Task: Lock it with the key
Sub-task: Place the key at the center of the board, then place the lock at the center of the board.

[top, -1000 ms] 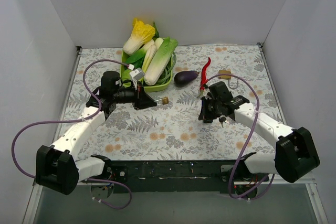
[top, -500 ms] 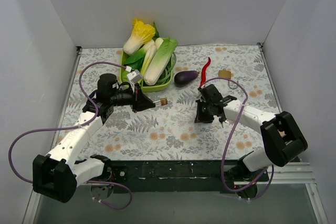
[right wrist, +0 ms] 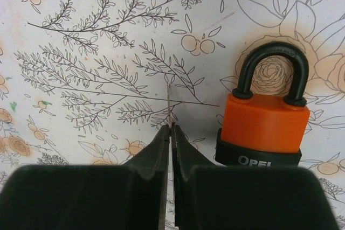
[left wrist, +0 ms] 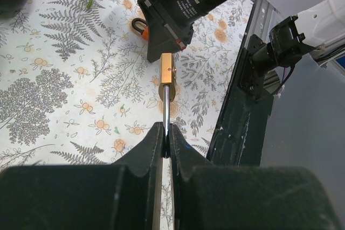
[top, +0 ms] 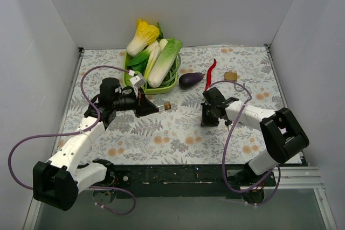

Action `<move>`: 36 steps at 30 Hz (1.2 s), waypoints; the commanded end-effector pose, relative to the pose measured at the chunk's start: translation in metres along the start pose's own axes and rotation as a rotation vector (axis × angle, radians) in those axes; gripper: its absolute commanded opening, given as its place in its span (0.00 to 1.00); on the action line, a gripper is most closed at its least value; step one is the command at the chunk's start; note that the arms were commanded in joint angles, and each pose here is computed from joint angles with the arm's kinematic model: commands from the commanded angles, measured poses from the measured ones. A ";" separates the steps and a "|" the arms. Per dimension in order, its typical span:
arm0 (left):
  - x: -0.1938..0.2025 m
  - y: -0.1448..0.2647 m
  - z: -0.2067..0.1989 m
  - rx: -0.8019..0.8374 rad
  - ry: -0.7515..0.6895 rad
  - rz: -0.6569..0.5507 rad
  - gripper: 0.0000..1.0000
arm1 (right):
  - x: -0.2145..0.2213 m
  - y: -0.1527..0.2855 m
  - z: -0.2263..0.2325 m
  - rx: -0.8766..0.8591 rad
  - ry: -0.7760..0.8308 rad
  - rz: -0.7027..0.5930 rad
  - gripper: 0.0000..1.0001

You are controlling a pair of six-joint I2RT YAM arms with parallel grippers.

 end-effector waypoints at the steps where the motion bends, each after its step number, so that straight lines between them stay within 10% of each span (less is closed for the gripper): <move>1: -0.002 0.006 -0.007 0.005 -0.043 -0.019 0.00 | -0.017 0.002 0.010 -0.016 -0.006 -0.058 0.14; 11: -0.003 0.007 -0.008 0.007 -0.040 -0.005 0.00 | -0.027 0.017 0.016 -0.047 0.018 -0.105 0.51; 19: -0.001 0.002 -0.008 0.058 0.090 0.069 0.00 | -0.059 0.072 0.048 -0.229 0.217 -0.264 0.61; 31: 0.007 -0.001 -0.014 0.141 0.339 0.199 0.00 | -0.077 0.180 0.057 -0.339 1.196 -0.932 0.94; 36: 0.005 -0.001 -0.020 0.120 0.350 0.189 0.00 | -0.052 0.189 0.074 -0.537 1.443 -0.930 0.88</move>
Point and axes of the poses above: each gripper's point midway between its finger pads, its own y axis back along the fingers, its own z axis along the line the jaws close on, x = y × z, the point moved 8 cm from there along y, back along the fingers, and after that the axes turned 5 degrees about y, right-handed, at the moved point
